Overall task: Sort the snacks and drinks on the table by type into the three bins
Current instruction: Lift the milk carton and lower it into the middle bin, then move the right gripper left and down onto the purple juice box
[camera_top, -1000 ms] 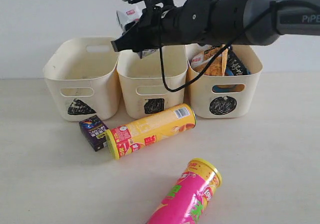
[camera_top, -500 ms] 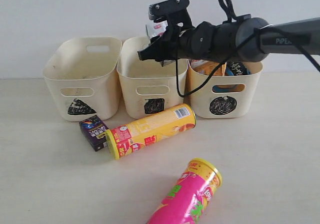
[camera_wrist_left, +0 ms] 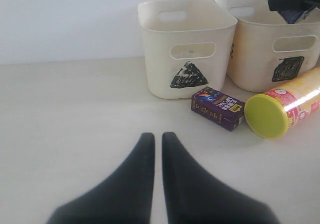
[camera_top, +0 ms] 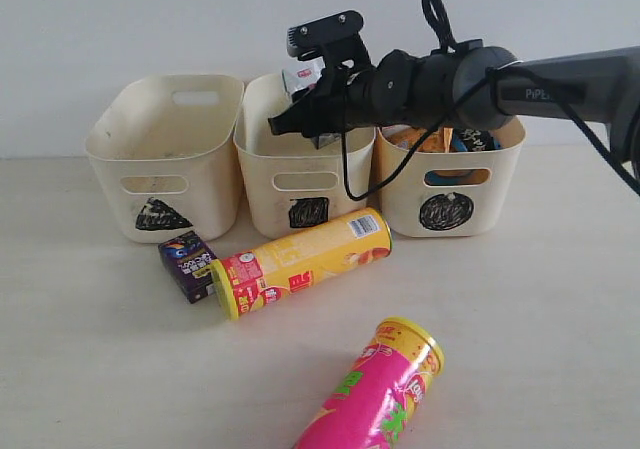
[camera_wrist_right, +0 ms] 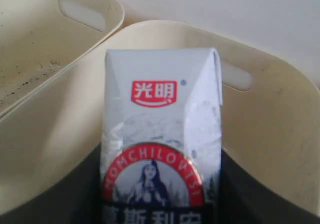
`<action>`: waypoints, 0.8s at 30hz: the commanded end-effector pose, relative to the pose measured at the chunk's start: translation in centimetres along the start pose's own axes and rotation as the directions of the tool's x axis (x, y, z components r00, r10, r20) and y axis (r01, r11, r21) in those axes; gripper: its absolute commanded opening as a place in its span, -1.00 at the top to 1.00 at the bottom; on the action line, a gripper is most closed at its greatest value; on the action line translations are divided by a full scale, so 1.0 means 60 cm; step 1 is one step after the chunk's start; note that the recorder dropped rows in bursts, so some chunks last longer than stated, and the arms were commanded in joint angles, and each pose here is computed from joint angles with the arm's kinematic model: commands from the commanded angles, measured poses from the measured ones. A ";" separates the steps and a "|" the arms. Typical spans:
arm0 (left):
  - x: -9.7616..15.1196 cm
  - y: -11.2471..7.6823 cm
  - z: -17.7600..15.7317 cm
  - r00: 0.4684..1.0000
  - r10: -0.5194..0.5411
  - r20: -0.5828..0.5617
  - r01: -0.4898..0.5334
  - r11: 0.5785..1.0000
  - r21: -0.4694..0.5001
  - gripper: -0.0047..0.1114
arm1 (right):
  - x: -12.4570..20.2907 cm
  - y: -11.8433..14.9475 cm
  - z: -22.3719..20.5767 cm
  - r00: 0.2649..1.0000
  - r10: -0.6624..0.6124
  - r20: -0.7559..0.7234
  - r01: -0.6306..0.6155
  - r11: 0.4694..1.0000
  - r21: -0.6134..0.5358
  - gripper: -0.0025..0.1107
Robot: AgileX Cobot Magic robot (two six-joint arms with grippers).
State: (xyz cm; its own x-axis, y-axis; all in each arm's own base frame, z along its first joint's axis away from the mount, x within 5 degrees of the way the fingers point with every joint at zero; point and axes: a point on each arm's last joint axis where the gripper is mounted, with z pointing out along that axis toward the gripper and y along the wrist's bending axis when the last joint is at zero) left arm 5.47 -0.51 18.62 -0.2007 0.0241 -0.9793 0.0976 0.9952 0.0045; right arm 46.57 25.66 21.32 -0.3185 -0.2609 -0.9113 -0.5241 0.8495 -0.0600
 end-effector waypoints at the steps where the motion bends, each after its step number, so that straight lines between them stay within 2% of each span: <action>1: -0.003 0.000 -0.001 1.000 -0.016 0.010 0.016 1.000 0.000 0.84 | -0.018 -0.007 -0.007 0.999 -0.009 0.040 0.009 1.000 0.015 0.49; 6: -0.003 0.000 -0.001 1.000 -0.016 0.012 0.016 1.000 0.000 0.84 | -0.018 -0.007 -0.007 0.999 -0.005 0.037 0.004 1.000 0.014 -0.23; 8: -0.003 0.000 -0.001 1.000 -0.016 0.012 0.016 1.000 0.000 0.84 | -0.018 -0.006 -0.007 0.999 -0.005 0.035 0.004 1.000 0.012 -0.36; 22: -0.003 0.000 -0.001 1.000 -0.016 0.012 0.016 1.000 0.000 0.84 | -0.030 -0.004 -0.021 1.000 -0.025 0.016 0.025 1.000 -0.009 -0.35; 24: -0.003 0.000 -0.001 1.000 -0.016 0.012 0.016 1.000 0.000 0.84 | -0.038 -0.003 -0.029 1.000 -0.026 0.010 0.026 0.999 -0.019 -0.30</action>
State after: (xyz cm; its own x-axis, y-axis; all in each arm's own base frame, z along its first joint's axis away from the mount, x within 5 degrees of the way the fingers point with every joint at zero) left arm 5.47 -0.51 18.62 -0.2007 0.0241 -0.9793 0.0976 0.9952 0.0045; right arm 46.33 25.69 22.17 -0.3225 -0.2699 -0.9073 -0.5384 0.8406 -0.0587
